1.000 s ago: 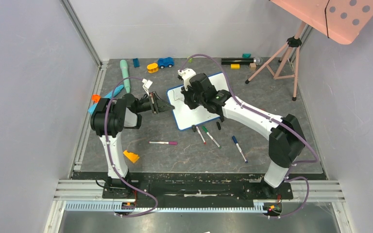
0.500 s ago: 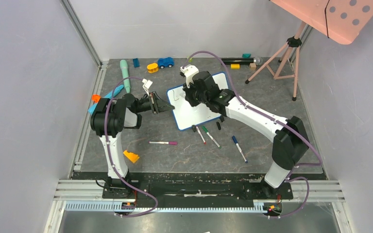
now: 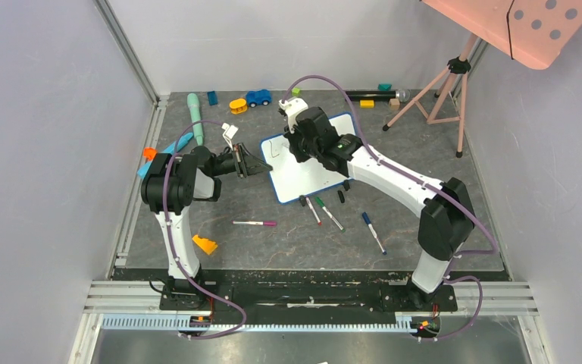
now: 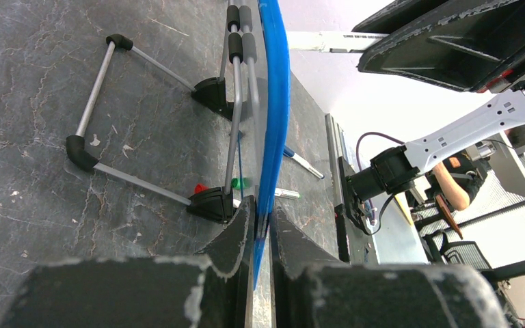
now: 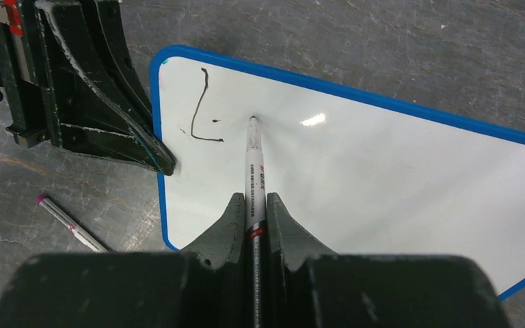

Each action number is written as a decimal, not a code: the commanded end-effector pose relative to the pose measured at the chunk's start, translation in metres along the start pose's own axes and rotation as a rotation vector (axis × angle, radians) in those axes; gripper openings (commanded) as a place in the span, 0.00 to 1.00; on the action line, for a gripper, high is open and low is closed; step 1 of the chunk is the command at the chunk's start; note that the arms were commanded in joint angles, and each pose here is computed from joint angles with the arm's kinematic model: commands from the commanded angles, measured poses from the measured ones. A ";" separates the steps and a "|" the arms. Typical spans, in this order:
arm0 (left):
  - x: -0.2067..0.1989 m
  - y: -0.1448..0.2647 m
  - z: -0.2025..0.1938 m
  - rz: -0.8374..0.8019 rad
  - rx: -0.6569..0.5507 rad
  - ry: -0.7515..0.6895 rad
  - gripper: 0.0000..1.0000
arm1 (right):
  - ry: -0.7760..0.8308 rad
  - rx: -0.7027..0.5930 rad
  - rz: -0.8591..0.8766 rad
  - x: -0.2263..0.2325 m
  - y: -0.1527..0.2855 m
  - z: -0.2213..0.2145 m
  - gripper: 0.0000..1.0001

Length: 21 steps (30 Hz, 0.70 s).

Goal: Write a sentence on the whiteboard

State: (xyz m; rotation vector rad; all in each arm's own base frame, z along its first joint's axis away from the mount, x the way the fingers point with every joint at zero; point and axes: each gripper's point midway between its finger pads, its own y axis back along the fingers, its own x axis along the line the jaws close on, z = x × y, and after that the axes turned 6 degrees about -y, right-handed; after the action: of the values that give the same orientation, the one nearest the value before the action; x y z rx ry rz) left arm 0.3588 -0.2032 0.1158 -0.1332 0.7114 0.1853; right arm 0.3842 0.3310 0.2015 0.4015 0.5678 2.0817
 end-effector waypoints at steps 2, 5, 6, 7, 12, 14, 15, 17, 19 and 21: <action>-0.018 0.000 -0.006 -0.063 0.054 -0.056 0.02 | -0.009 -0.039 -0.016 -0.001 0.005 0.024 0.00; -0.019 0.001 -0.005 -0.063 0.054 -0.059 0.02 | -0.012 -0.036 -0.011 0.000 0.009 0.024 0.00; -0.019 0.000 -0.005 -0.064 0.054 -0.060 0.02 | -0.010 -0.034 -0.011 0.000 0.010 0.023 0.00; -0.019 0.001 -0.005 -0.063 0.053 -0.059 0.02 | -0.008 -0.030 -0.011 -0.001 0.012 0.022 0.00; -0.018 0.001 -0.006 -0.062 0.053 -0.056 0.02 | -0.002 -0.013 -0.025 -0.003 0.015 0.019 0.00; -0.018 0.001 -0.006 -0.061 0.052 -0.054 0.02 | -0.002 -0.010 -0.026 -0.003 0.014 0.019 0.00; -0.018 0.001 -0.006 -0.060 0.051 -0.053 0.02 | -0.002 -0.008 -0.026 -0.003 0.013 0.019 0.00; -0.018 0.001 -0.006 -0.060 0.051 -0.055 0.02 | -0.004 -0.013 -0.026 -0.002 0.012 0.022 0.00; -0.018 0.001 -0.006 -0.060 0.051 -0.055 0.02 | -0.005 -0.020 -0.023 0.000 0.011 0.026 0.00; -0.018 0.001 -0.006 -0.061 0.052 -0.056 0.02 | -0.007 -0.029 -0.018 0.002 0.010 0.031 0.00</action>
State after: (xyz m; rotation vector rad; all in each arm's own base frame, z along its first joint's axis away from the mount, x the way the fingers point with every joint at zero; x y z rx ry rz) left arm 0.3589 -0.2032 0.1158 -0.1333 0.7118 0.1856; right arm 0.3803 0.3247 0.2009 0.4185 0.6315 2.0511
